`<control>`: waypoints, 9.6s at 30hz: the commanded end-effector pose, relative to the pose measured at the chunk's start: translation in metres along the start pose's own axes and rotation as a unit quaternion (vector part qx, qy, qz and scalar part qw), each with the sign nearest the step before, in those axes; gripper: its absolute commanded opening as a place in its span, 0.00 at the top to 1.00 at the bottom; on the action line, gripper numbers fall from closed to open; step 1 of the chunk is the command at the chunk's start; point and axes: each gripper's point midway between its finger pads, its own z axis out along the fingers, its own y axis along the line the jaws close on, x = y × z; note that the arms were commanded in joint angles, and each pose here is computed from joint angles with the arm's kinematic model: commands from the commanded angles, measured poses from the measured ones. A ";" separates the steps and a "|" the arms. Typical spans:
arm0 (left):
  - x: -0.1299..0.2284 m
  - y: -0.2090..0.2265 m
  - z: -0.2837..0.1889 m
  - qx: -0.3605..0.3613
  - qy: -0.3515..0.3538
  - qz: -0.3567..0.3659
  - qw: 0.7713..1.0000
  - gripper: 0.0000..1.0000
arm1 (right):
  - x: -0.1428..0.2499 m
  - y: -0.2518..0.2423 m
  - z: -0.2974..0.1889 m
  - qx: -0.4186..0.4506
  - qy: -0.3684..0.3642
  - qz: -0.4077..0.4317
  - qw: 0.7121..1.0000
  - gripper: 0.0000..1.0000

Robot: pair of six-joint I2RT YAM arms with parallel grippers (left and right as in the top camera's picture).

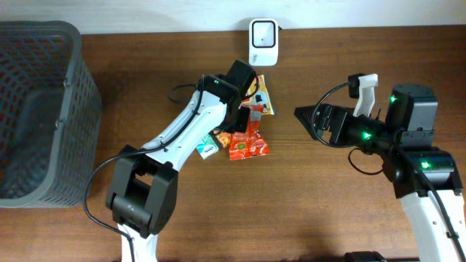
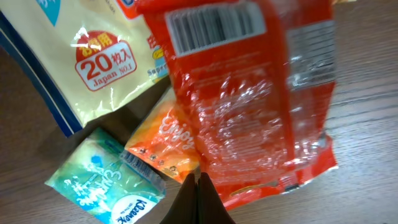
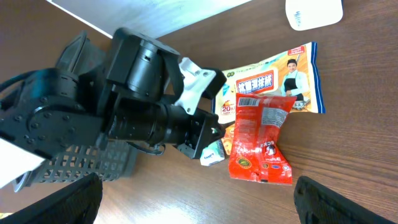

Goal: Scan the item barcode

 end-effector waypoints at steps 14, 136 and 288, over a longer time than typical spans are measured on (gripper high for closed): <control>0.002 0.006 0.030 -0.007 -0.015 -0.030 0.999 1.00 | -0.003 -0.001 -0.001 0.004 -0.006 -0.001 1.000 0.02; 0.068 -0.096 0.063 0.116 0.058 0.047 0.990 1.00 | 0.007 -0.086 -0.052 0.122 -0.020 0.140 0.982 0.02; -0.011 -0.042 0.001 -0.291 -0.077 0.100 0.949 0.91 | 0.064 -0.187 0.059 0.057 0.198 0.255 0.945 0.01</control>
